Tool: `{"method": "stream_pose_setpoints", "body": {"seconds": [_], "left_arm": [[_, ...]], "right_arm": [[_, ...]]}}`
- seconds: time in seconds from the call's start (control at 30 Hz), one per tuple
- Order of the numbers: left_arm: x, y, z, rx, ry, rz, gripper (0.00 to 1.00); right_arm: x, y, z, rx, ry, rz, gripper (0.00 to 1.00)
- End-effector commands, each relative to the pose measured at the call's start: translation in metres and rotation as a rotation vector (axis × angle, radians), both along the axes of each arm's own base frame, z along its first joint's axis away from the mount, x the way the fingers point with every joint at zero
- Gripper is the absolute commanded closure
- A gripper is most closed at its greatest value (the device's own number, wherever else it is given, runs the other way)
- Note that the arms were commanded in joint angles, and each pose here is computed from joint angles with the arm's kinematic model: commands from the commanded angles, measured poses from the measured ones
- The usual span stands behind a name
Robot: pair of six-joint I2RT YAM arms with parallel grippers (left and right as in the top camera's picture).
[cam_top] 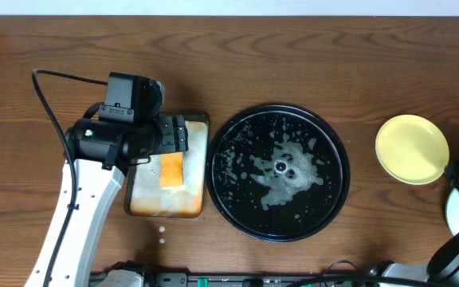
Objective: Clean dirty plates on tray and stack at the side
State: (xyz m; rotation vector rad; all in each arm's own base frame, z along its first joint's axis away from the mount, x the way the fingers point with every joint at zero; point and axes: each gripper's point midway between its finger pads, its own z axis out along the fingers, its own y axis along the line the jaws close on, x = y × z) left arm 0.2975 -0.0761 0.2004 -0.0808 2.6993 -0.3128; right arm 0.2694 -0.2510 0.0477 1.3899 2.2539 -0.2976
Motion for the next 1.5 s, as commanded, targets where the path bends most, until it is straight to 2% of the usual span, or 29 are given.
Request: {"method": "stream_pose_setpoints", "body": {"seconds": [0.0, 0.43, 0.6, 0.73, 0.77, 0.83, 0.97, 1.17, 1.23, 1.27, 1.3, 1.33, 1.37, 1.4, 1.47], "left_arm": [[-0.001, -0.001, 0.0, 0.001, -0.001, -0.014, 0.16], [-0.001, -0.001, 0.0, 0.001, -0.001, -0.014, 0.16], [-0.001, -0.001, 0.0, 0.001, -0.001, -0.014, 0.16], [-0.001, -0.001, 0.0, 0.001, -0.001, -0.014, 0.16], [-0.001, -0.001, 0.0, 0.001, -0.001, -0.015, 0.16], [-0.001, -0.001, 0.0, 0.001, -0.001, -0.014, 0.16], [0.0, -0.001, 0.0, 0.001, -0.002, -0.014, 0.16], [-0.001, -0.001, 0.0, 0.001, -0.001, -0.014, 0.16], [-0.001, -0.001, 0.0, 0.001, -0.001, -0.014, 0.16], [-0.001, -0.001, 0.0, 0.001, -0.001, -0.014, 0.16], [-0.001, -0.001, 0.0, 0.001, -0.001, -0.014, 0.16], [-0.001, -0.001, 0.0, 0.001, -0.001, -0.014, 0.16], [0.0, -0.001, 0.0, 0.001, -0.002, -0.014, 0.16], [-0.001, -0.001, 0.0, 0.001, -0.001, -0.014, 0.16], [-0.001, -0.001, 0.0, 0.001, -0.001, -0.014, 0.16]], "right_arm": [[0.037, 0.02, 0.033, -0.015, -0.12, 0.099, 0.99], [0.12, 0.122, 0.07, -0.126, -0.24, 0.488, 0.99], [0.124, 0.136, 0.066, -0.173, -0.201, 0.507, 0.99], [0.116, 0.14, 0.045, -0.131, -0.131, 0.512, 0.99], [0.113, 0.141, 0.042, -0.124, -0.115, 0.513, 0.97], [0.112, 0.145, 0.04, -0.105, -0.112, 0.526, 0.66], [0.118, 0.158, 0.043, -0.067, -0.147, 0.601, 0.58], [0.125, 0.182, 0.059, -0.052, -0.208, 0.727, 0.58], [0.126, 0.188, 0.065, -0.061, -0.221, 0.744, 0.62], [0.125, 0.19, 0.067, -0.062, -0.225, 0.751, 0.67], [0.125, 0.192, 0.068, -0.06, -0.225, 0.752, 0.79], [0.124, 0.194, 0.068, -0.043, -0.23, 0.743, 0.96], [0.123, 0.197, 0.068, -0.019, -0.238, 0.741, 0.99], [0.123, 0.203, 0.069, 0.006, -0.252, 0.758, 0.98], [0.123, 0.222, 0.073, 0.079, -0.293, 0.822, 0.83]]}}
